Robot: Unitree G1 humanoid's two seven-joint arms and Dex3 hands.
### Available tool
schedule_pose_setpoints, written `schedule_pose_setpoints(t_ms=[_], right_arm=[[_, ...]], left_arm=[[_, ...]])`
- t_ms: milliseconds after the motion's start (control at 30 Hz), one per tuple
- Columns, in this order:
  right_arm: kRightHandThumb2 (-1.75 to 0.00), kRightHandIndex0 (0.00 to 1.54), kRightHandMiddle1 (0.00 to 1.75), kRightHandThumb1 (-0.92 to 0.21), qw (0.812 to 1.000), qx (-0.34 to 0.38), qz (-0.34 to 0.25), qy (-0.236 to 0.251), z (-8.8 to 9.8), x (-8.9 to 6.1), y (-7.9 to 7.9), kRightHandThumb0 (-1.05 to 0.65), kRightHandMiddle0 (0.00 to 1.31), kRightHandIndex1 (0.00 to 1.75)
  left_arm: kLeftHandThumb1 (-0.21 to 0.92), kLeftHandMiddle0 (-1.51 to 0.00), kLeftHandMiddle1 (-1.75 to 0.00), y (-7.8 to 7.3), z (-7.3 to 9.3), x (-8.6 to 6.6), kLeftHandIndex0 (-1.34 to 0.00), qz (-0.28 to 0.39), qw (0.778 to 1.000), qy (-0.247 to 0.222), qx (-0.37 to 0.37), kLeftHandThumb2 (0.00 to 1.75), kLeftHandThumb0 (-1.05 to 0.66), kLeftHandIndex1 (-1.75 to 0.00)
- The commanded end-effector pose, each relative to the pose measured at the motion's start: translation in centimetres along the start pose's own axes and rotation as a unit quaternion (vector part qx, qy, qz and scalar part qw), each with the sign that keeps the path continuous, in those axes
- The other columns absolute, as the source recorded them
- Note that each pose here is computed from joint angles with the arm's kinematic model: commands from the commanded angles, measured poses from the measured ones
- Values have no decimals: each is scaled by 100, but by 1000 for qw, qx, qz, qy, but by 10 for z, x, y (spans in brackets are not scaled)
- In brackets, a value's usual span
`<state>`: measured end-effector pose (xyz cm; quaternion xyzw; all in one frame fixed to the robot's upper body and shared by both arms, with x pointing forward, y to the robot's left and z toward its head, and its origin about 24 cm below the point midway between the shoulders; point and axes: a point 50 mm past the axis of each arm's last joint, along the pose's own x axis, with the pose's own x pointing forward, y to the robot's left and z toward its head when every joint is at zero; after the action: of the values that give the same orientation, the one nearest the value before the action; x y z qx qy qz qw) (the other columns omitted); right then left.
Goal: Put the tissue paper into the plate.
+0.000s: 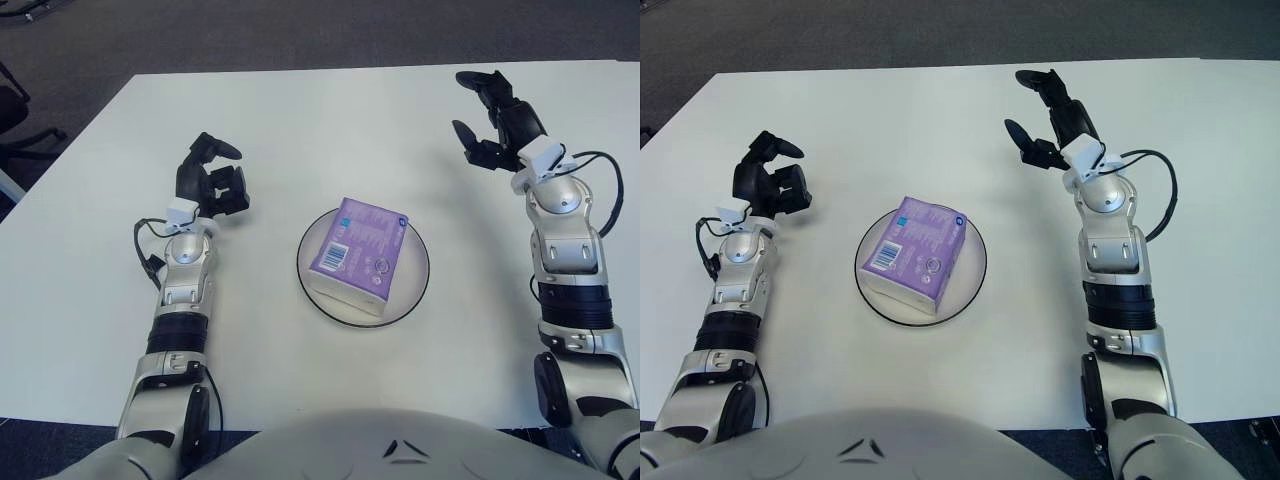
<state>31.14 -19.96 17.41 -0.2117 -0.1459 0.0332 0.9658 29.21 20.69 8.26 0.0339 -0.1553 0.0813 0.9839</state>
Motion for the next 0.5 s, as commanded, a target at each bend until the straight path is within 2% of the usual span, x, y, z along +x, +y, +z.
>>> schedule_pose_setpoints(t_ms=[0,67,100,133,200,267,367,467], right_arm=[[-83,26,78,-92,998,60,-26,21,-9,-8,1,-64,0,33],[-84,22,90,-92,996,82,-37,28,-14,-9,2,-63,0,50],[-85,21,103,-92,994,92,-42,31,-16,-10,3,-63,0,62],[-86,20,108,-92,993,105,-49,34,-18,-11,4,-62,0,67],[-87,19,136,-92,990,126,-59,39,-21,-12,5,-61,0,86],[-70,22,155,-92,986,145,-67,43,-24,-13,6,-48,9,95],[-59,28,168,-92,983,162,-76,47,-27,-15,7,-40,16,104],[-55,31,173,-92,979,178,-85,51,-30,-19,9,-37,18,109]], left_arm=[[38,-129,-175,-9,-41,-48,-56,5,995,101,-10,124,-46,-175],[38,-129,-175,-8,-39,-48,-57,-1,995,98,-9,124,-46,-175],[38,-129,-175,-8,-38,-48,-57,-3,995,96,-9,124,-46,-175],[38,-129,-175,-9,-37,-48,-57,-6,995,94,-9,124,-46,-175],[38,-130,-175,-9,-35,-48,-57,-10,996,91,-9,124,-46,-175],[38,-130,-175,-9,-33,-48,-57,-13,996,89,-9,124,-46,-175],[38,-130,-175,-9,-31,-48,-57,-15,996,88,-10,124,-46,-175],[37,-130,-175,-9,-29,-47,-57,-16,996,86,-12,125,-46,-175]])
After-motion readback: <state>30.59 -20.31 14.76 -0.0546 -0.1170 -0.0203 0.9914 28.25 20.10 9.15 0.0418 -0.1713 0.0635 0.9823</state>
